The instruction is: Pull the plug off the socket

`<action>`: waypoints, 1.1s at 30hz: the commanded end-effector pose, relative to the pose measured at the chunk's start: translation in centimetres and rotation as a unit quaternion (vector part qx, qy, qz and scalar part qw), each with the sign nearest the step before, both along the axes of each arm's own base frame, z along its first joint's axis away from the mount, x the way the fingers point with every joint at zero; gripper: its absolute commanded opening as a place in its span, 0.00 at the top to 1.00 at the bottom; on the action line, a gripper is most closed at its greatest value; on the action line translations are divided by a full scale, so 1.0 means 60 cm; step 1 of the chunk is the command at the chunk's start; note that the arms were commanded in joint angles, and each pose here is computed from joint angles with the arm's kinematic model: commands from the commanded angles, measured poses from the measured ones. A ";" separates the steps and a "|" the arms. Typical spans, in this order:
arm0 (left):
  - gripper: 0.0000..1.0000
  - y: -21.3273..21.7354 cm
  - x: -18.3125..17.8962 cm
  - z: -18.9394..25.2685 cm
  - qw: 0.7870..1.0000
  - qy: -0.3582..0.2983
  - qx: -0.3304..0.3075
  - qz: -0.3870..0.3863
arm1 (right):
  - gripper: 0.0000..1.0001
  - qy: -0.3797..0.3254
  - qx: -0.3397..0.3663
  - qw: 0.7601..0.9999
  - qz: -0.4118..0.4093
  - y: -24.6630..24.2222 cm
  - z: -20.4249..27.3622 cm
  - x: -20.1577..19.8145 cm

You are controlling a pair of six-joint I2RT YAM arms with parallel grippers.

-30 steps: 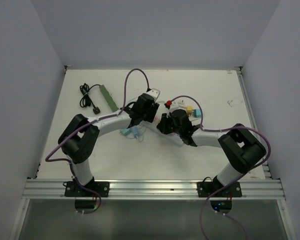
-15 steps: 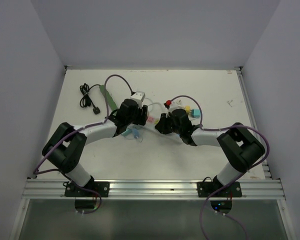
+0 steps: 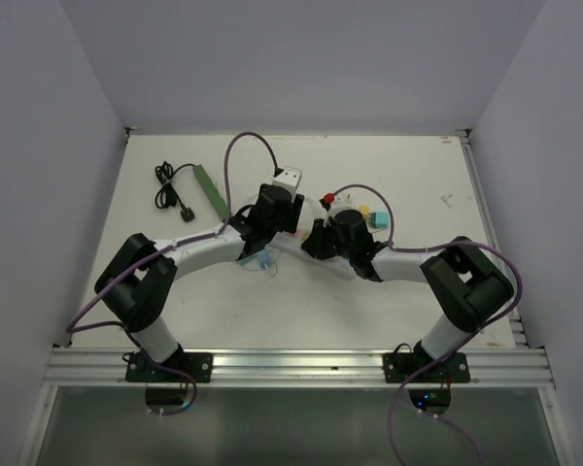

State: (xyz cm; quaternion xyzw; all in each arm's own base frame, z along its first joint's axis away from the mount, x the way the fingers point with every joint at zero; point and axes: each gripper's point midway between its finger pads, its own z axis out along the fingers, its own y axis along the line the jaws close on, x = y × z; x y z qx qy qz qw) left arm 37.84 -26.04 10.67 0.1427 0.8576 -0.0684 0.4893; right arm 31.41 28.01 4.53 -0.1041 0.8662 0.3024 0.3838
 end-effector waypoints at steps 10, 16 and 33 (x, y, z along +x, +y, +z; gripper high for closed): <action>1.00 0.004 0.026 0.103 0.997 -0.040 -0.054 0.027 | 0.73 0.135 -0.084 0.987 0.010 -0.071 -0.113 -0.103; 0.90 -0.011 0.050 0.121 0.990 -0.020 -0.137 -0.012 | 0.48 0.104 -0.026 0.994 0.015 -0.049 -0.048 -0.099; 0.65 -0.143 0.099 0.013 0.950 0.166 -0.252 -0.077 | 0.31 -0.035 0.005 0.996 -0.088 -0.161 0.153 -0.084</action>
